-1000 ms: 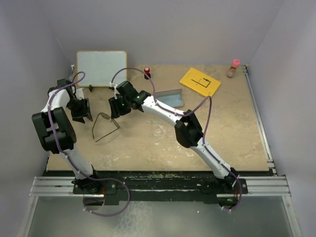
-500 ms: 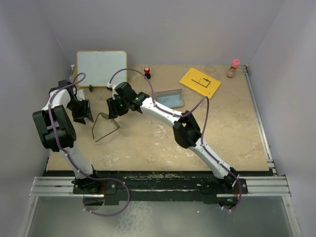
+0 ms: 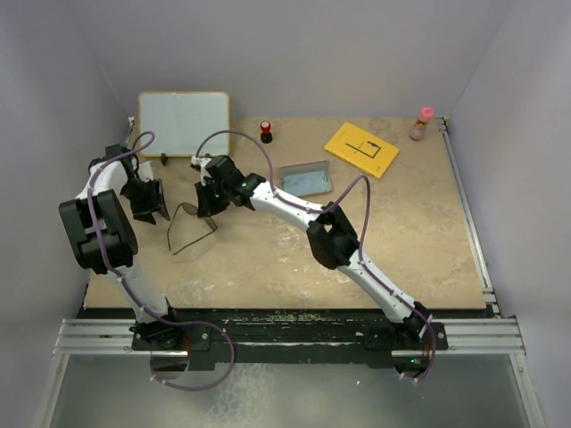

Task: Organize the sunglasses
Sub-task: Pick up the sunglasses from the center of the board.

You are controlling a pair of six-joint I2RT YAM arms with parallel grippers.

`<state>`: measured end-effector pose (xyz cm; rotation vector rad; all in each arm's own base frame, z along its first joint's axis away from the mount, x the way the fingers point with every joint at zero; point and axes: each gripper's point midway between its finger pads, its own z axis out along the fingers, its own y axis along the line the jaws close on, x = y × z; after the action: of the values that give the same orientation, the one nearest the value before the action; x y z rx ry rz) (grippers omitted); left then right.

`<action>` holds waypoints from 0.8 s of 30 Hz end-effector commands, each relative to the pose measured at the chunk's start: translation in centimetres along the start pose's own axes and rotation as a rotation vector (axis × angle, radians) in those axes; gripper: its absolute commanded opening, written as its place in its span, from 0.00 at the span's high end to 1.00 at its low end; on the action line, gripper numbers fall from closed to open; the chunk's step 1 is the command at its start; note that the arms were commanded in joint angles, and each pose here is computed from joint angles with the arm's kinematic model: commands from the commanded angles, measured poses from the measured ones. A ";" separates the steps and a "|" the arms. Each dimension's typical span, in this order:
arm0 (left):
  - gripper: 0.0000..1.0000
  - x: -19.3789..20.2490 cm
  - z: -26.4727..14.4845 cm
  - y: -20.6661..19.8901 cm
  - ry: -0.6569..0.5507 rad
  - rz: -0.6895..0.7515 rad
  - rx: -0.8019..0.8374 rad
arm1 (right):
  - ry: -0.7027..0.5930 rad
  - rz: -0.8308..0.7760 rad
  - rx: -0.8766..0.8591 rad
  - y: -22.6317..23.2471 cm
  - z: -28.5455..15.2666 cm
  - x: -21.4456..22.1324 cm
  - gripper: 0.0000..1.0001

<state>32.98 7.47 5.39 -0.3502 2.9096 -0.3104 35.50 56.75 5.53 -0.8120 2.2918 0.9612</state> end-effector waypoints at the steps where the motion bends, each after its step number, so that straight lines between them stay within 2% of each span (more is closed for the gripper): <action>1: 0.50 -1.8 -1.6 -0.6 -0.081 0.008 0.017 | -0.090 -0.049 -0.049 2.4 -1.1 -3.3 0.91; 3: 0.50 -1.7 -1.6 -0.7 -0.079 0.006 0.026 | -0.095 -0.048 -0.036 2.3 -1.2 -3.4 0.99; 4: 0.50 -1.7 -1.6 -0.8 -0.080 0.006 0.029 | -0.100 -0.050 -0.032 2.3 -1.3 -3.5 1.00; 10: 0.50 -2.5 -2.5 -1.3 -0.104 0.018 0.047 | -0.163 -0.045 0.008 2.4 -3.2 -5.2 1.00; 15: 0.50 -5.1 -4.8 -2.9 -0.173 0.051 0.105 | -0.195 0.017 0.132 0.1 -6.5 -5.8 1.00; 19: 0.50 -8.0 -5.3 -6.4 -0.223 0.123 0.157 | -0.219 0.200 0.160 -2.3 -10.4 -5.4 1.00; 24: 0.51 -10.6 -5.8 -13.5 -0.259 0.283 0.222 | -0.247 0.307 0.106 -1.3 -15.0 -5.6 1.00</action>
<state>42.08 4.13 13.56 -0.1042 2.6614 -0.3757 35.94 47.18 10.68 -0.4424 2.3801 0.8515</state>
